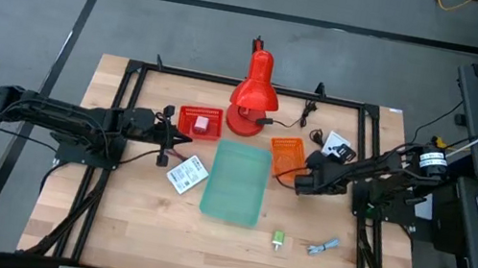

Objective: Pick and place items into bin
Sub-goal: Put the white card reader box into the green basket

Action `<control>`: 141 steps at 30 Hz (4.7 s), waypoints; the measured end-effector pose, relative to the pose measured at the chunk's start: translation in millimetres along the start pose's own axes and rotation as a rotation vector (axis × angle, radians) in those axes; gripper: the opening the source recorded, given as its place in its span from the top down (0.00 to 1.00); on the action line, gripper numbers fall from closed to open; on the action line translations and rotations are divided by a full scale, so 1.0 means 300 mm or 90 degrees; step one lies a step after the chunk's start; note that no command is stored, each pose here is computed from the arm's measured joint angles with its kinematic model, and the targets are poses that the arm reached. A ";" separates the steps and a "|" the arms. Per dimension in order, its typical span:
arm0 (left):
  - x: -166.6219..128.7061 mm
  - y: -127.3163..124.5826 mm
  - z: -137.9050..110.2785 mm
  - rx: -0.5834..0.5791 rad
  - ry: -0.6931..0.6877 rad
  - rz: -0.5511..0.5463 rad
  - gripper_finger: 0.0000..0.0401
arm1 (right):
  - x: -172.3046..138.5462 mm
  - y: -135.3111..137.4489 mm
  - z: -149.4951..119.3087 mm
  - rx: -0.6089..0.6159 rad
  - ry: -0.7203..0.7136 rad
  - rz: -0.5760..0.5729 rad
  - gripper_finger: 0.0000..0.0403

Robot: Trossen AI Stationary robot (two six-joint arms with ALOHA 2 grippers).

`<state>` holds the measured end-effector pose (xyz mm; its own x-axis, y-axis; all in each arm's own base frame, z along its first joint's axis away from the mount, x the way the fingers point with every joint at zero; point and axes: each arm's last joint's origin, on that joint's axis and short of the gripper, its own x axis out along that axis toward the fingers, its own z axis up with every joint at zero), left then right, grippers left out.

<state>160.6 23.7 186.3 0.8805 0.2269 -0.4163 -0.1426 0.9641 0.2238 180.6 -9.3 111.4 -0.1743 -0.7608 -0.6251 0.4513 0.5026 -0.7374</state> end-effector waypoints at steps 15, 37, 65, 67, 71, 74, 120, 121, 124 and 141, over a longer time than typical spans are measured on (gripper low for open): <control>0.000 0.000 0.000 0.005 -0.001 -0.002 0.99 | -0.152 -0.078 0.048 0.071 -0.055 -0.038 0.95; 0.000 -0.001 0.000 -0.002 -0.001 -0.003 0.99 | -0.366 -0.145 0.033 0.111 -0.200 0.108 0.96; -0.001 -0.005 0.021 -0.043 -0.048 -0.050 0.99 | -0.685 -0.057 0.199 0.000 -0.403 0.238 0.96; -0.001 -0.005 0.021 -0.043 -0.048 -0.050 0.99 | -0.699 -0.029 0.216 -0.022 -0.413 0.250 0.96; -0.001 -0.005 0.021 -0.043 -0.048 -0.050 0.99 | -0.729 0.017 0.240 -0.095 -0.451 0.242 0.96; -0.001 -0.005 0.021 -0.043 -0.048 -0.050 0.99 | -0.752 0.049 0.248 -0.144 -0.475 0.240 0.96; -0.001 -0.004 0.021 -0.098 -0.045 -0.048 0.99 | -0.615 0.350 0.398 -0.296 -0.408 0.247 0.88; -0.001 -0.004 0.021 -0.098 -0.045 -0.048 0.99 | -0.608 0.347 0.403 -0.291 -0.402 0.246 0.86; -0.001 -0.004 0.021 -0.098 -0.045 -0.048 0.99 | -0.589 0.341 0.414 -0.264 -0.386 0.247 0.81; -0.001 -0.004 0.021 -0.111 -0.045 -0.049 0.99 | -0.534 0.313 0.466 -0.220 -0.355 0.242 0.78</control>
<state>163.5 21.6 191.7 0.9205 0.1469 -0.3620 -0.1443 0.9889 0.0344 373.3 102.3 178.1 0.4478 -0.5581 -0.6986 0.0755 0.8021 -0.5924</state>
